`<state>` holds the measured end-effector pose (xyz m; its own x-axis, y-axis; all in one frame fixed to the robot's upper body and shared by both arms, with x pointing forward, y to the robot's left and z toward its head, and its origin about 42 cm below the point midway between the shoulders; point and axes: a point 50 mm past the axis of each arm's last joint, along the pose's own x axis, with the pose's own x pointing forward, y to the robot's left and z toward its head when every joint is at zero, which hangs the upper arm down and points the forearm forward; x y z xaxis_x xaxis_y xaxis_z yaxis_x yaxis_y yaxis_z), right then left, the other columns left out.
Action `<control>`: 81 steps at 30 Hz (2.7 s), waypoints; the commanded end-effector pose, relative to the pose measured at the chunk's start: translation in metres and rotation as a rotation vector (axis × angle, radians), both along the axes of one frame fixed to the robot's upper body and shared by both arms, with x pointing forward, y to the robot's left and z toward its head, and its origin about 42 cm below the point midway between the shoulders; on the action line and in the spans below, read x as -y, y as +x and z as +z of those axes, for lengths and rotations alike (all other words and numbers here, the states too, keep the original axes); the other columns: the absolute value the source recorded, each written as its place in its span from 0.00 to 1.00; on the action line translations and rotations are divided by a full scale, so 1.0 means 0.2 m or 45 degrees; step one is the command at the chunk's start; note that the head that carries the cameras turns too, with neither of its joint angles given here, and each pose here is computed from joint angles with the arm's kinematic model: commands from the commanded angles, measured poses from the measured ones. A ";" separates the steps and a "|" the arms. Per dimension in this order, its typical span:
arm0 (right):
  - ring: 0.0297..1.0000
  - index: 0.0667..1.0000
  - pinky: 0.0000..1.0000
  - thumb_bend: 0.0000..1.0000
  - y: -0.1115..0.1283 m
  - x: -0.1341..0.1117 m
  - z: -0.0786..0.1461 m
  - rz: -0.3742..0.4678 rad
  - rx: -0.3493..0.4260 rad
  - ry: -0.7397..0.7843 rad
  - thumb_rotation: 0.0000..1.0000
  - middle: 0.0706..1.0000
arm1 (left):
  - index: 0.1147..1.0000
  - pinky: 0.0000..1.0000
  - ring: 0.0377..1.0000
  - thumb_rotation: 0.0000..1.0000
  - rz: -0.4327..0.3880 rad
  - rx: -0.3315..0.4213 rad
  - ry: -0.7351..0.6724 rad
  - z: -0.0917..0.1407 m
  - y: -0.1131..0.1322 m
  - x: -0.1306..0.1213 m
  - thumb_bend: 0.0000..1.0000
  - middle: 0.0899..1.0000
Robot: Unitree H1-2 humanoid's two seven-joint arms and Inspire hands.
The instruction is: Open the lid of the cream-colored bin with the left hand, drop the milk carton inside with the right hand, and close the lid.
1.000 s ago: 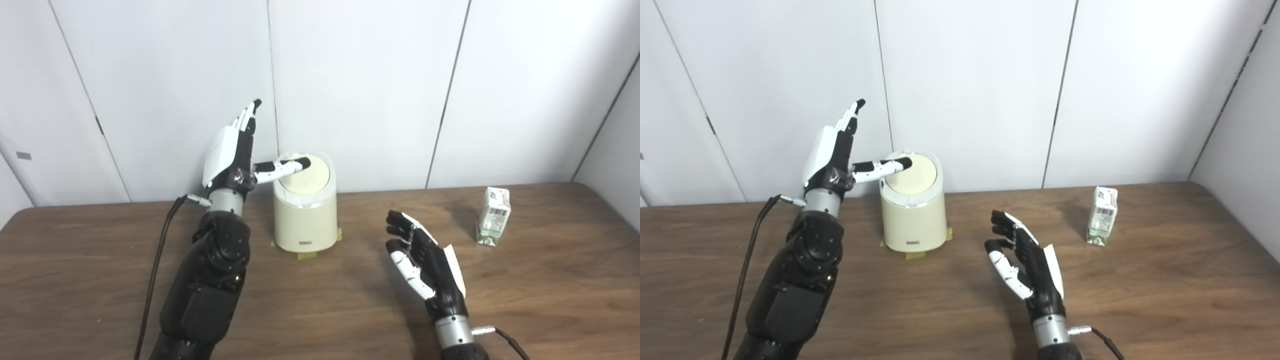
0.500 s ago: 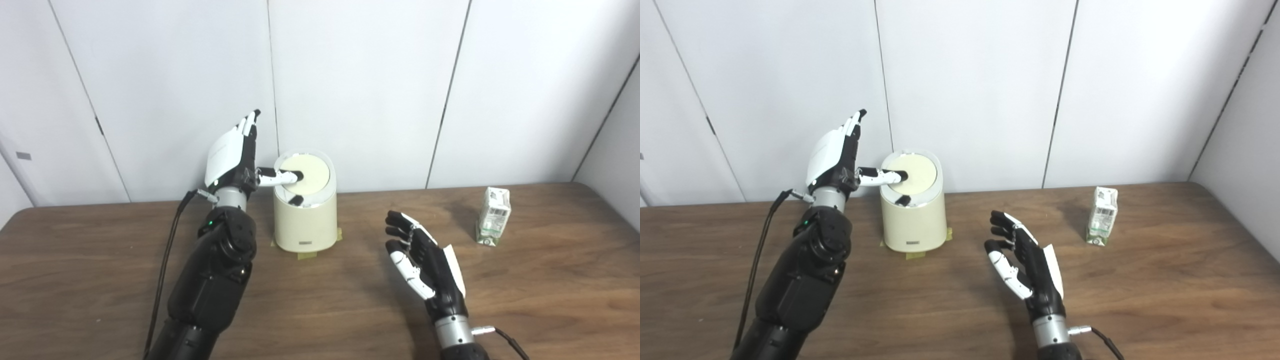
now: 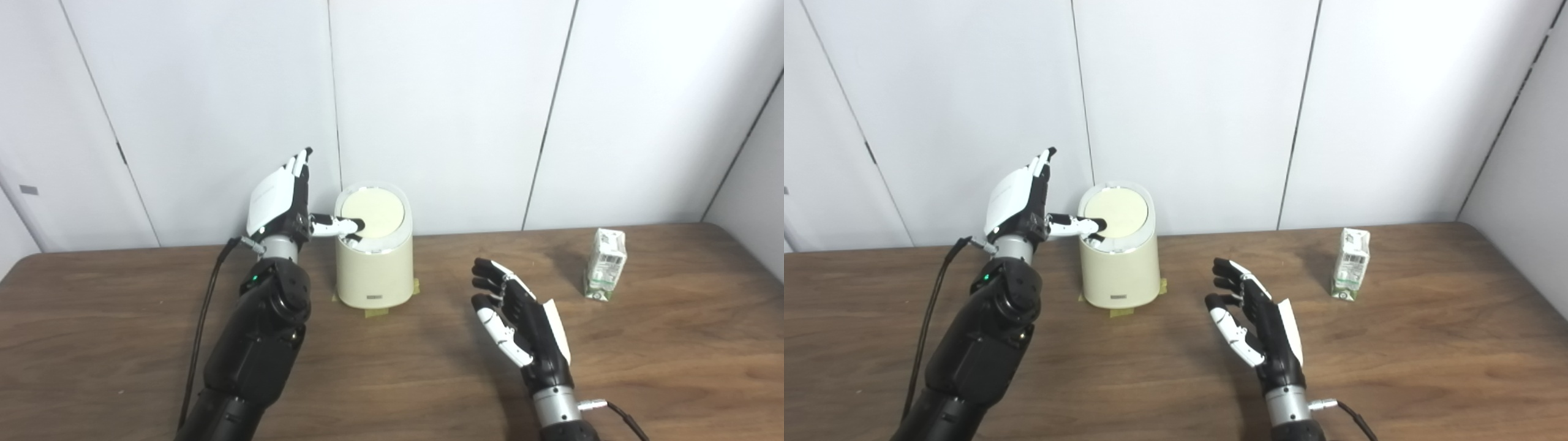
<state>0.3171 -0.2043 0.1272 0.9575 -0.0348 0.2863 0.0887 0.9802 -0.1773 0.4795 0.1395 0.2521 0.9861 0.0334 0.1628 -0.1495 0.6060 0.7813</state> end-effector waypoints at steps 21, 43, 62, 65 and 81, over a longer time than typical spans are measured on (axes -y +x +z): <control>0.77 0.77 0.69 0.22 -0.01 0.01 -0.01 -0.021 -0.011 -0.018 0.63 0.79 | 1.00 1.00 1.00 0.24 -0.029 0.163 0.102 0.20 0.06 0.10 0.92 1.00; 0.78 0.77 0.68 0.21 -0.01 0.02 -0.01 -0.027 -0.003 -0.016 0.61 0.79 | 1.00 1.00 1.00 0.13 0.130 0.094 0.833 0.10 0.11 0.00 1.00 1.00; 0.79 0.78 0.71 0.22 -0.01 0.03 -0.01 -0.022 -0.013 -0.010 0.61 0.80 | 1.00 1.00 1.00 1.00 -0.064 0.132 -0.141 0.05 0.06 -0.07 0.64 1.00; 0.78 0.78 0.70 0.21 -0.01 0.03 -0.01 -0.024 -0.016 -0.011 0.61 0.80 | 1.00 1.00 1.00 1.00 -0.232 0.179 -0.603 0.07 0.03 -0.05 0.65 1.00; 0.79 0.78 0.72 0.22 -0.01 0.04 0.00 -0.033 0.003 -0.012 0.60 0.80 | 0.82 0.79 0.85 1.00 -0.388 0.503 -1.203 0.00 -0.29 -0.24 0.33 0.85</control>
